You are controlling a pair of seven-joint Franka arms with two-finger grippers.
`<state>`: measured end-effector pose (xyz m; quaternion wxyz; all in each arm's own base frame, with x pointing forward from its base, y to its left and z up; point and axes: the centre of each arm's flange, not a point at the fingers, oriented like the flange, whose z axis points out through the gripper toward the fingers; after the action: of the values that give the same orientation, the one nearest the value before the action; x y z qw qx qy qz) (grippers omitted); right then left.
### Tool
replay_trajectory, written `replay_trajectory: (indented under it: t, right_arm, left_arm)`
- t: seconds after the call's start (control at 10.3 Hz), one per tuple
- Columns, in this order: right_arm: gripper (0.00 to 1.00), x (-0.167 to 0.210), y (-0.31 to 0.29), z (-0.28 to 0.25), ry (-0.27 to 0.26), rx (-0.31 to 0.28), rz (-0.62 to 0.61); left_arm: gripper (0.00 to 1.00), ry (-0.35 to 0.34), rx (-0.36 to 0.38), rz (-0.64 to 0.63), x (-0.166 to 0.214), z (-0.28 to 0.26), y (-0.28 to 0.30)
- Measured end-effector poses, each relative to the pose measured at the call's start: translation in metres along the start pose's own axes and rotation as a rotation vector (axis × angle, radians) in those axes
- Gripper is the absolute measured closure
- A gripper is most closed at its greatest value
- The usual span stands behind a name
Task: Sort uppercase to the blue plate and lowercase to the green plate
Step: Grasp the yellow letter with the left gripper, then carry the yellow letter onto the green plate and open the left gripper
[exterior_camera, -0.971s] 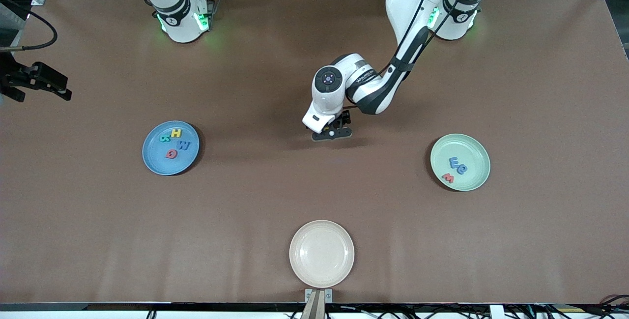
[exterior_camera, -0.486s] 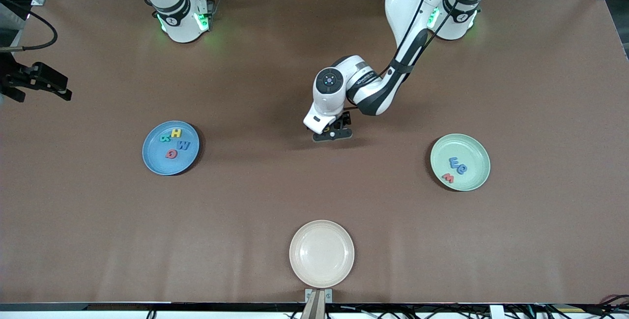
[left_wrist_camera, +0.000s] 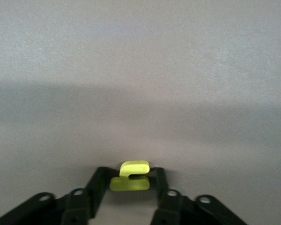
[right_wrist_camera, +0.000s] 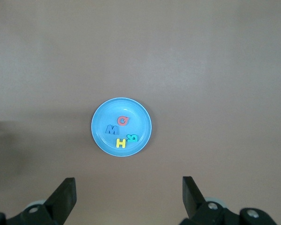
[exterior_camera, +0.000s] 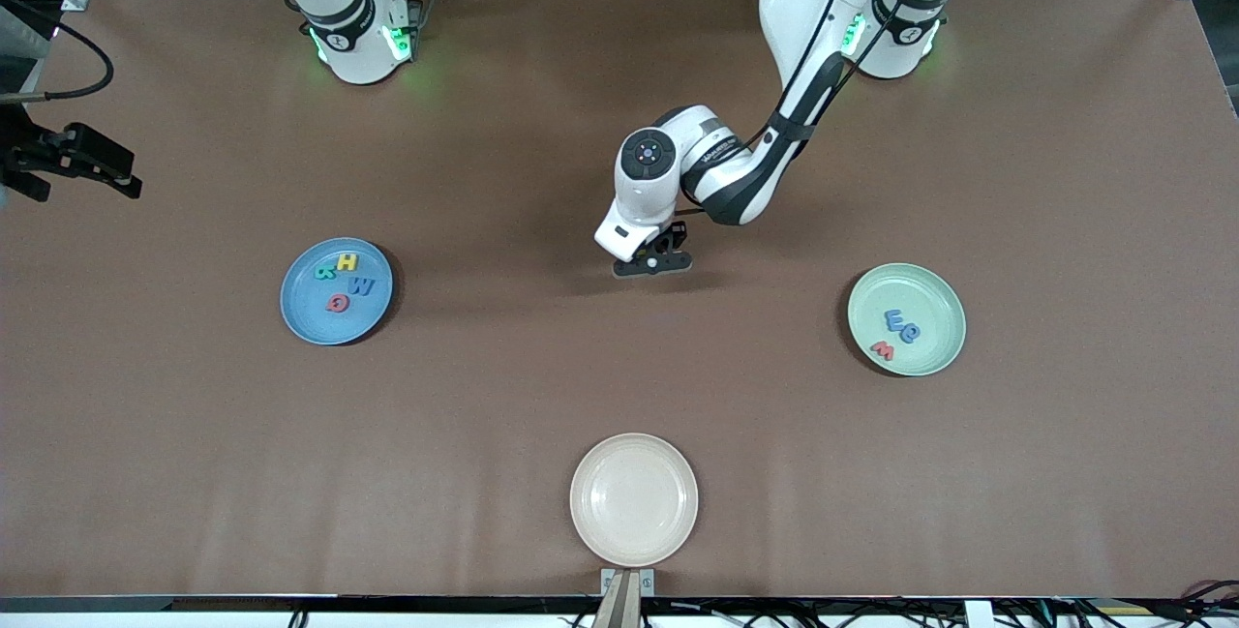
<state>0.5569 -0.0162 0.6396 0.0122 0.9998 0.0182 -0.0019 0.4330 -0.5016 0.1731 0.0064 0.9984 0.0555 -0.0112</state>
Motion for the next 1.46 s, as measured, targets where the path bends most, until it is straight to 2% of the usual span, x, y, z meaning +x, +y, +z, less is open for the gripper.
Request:
replay_trajectory:
  t: [0.1,0.49,0.68,0.87,1.17,1.46]
  right_arm:
    - [0.0,0.0,0.0,0.0,0.0,0.0,0.0]
    - [0.0,0.0,0.0,0.0,0.0,0.0,0.0]
    - [0.0,0.0,0.0,0.0,-0.001,0.0,0.0]
    - [0.0,0.0,0.0,0.001,-0.001,0.0,0.0]
    - [0.0,0.0,0.0,0.001,-0.001,0.0,0.0]
    - [0.0,0.0,0.0,0.001,-0.001,0.0,0.0]
  left_arm:
    - [0.63,0.001,0.0,0.0,0.0,0.0,0.0]
    - [0.63,0.009,-0.004,-0.031,0.008,-0.003,-0.004]
    - [0.63,0.036,-0.014,-0.107,0.049,-0.029,-0.028]
    - [0.63,0.042,0.006,-0.242,0.115,-0.068,-0.091]
    - [0.63,0.021,0.057,-0.435,0.209,-0.108,-0.238]
    - [0.63,-0.063,0.11,-0.502,0.25,-0.116,-0.382]
